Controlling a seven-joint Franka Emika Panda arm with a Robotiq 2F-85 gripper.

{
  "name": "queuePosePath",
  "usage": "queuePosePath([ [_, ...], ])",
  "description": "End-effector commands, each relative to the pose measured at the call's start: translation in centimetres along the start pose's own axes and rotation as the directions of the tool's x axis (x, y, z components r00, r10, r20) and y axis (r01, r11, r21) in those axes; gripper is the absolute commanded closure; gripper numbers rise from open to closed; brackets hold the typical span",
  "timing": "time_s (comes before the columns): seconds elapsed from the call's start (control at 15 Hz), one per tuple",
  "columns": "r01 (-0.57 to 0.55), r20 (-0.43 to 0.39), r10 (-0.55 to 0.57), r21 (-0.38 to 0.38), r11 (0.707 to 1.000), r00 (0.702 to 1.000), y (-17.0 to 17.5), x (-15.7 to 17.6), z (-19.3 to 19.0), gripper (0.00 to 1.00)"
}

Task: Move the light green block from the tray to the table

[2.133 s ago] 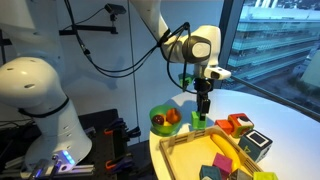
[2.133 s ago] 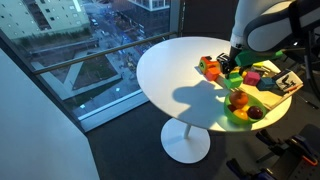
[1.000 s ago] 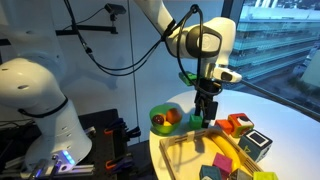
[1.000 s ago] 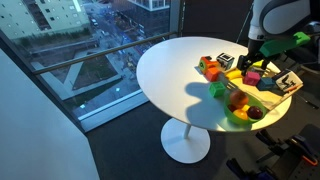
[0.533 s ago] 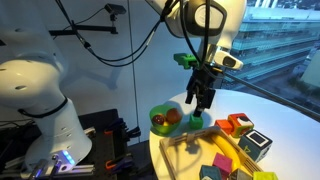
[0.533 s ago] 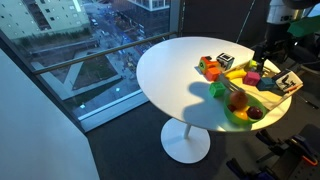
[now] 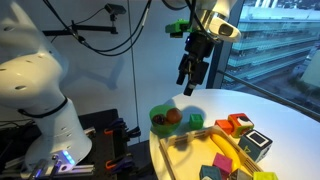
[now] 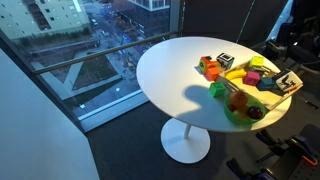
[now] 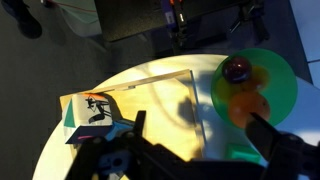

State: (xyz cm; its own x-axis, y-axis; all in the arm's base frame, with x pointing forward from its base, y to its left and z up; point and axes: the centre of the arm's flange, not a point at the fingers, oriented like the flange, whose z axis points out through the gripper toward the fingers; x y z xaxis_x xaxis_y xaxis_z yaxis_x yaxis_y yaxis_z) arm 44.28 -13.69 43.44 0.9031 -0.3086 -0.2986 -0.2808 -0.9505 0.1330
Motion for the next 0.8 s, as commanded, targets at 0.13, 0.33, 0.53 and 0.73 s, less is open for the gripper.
queuePosePath([
  [0.13,0.066,-0.108,-0.058,0.076,0.995,0.992,1.1,-3.6,-4.4,0.0],
  [0.33,0.123,-0.177,-0.102,0.113,0.986,0.979,1.5,-5.0,-6.0,0.0],
  [0.53,0.17,-0.226,-0.137,0.13,0.977,0.964,1.9,-6.0,-7.1,0.0],
  [0.73,0.153,-0.211,-0.129,0.105,0.983,0.969,1.6,-5.6,-7.4,0.0],
])
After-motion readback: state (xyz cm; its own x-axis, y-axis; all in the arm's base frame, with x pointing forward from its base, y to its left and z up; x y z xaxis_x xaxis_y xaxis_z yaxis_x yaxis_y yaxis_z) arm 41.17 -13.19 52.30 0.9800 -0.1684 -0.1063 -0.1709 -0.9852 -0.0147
